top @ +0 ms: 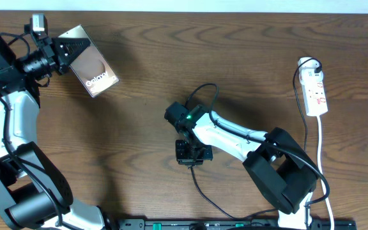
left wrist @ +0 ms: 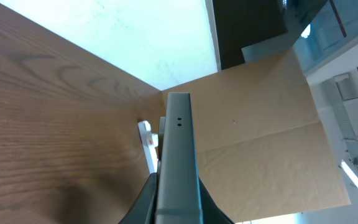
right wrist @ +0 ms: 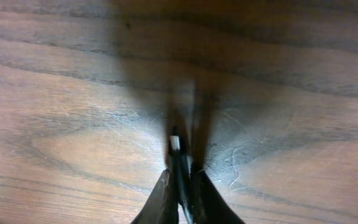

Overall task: Plug charger to phone and switch on socket
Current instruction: 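Lift the plug with the right gripper and point it left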

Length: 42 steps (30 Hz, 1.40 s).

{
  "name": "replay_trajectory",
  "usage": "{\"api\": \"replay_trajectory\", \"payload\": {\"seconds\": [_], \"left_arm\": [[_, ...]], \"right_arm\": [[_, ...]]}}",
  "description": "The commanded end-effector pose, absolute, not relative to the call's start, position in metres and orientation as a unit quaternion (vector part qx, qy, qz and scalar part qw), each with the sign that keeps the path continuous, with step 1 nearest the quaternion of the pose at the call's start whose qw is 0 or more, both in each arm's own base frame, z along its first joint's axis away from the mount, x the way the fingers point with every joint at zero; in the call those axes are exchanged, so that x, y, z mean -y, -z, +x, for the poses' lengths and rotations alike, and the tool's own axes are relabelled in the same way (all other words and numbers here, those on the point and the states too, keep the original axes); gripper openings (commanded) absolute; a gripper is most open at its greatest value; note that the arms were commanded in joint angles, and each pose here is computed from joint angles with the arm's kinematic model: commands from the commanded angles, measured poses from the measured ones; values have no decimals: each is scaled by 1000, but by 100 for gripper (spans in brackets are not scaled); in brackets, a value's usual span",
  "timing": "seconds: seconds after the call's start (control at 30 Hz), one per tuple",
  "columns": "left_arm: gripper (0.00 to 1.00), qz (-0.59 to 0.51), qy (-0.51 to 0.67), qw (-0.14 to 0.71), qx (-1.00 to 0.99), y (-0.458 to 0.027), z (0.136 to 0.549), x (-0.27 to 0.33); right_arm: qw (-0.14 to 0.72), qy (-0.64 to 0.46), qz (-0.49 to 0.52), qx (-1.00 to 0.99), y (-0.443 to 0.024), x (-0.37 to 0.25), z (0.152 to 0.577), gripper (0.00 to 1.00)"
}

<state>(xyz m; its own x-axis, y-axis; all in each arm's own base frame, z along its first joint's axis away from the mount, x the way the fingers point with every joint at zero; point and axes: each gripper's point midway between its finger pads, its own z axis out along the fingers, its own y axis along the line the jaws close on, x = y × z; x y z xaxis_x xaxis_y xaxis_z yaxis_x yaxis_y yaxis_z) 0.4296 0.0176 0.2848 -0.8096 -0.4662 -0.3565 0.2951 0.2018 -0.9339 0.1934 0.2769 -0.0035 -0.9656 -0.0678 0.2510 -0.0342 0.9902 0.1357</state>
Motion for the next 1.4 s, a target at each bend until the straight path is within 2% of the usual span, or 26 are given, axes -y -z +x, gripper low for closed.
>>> {"api": "replay_trajectory", "payload": {"seconds": [0.0,0.27,0.53,0.7,0.83,0.97,1.37], "left_arm": [[7,-39,632,306,-712,-293,424,-15],[8,-39,632,306,-712,-293,424,-15],[7,-39,631,306,-712,-293,424,-15],[7,-39,631,306,-712,-293,424,-15],[8,-39,632,306,-712,-293,424,-15],[7,-39,631,306,-712,-293,424,-15],[7,-32,629,311,-712,-293,424,-15]], "right_arm": [[142,28,32,989,30,-265,185,4],[141,34,40,989,30,-267,186,2],[134,99,120,979,18,-287,199,1],[128,264,224,929,-10,-331,211,1],[102,448,323,828,-57,-365,212,1],[50,584,394,708,-103,-373,214,1],[-42,657,453,601,-136,-374,226,1]]}}
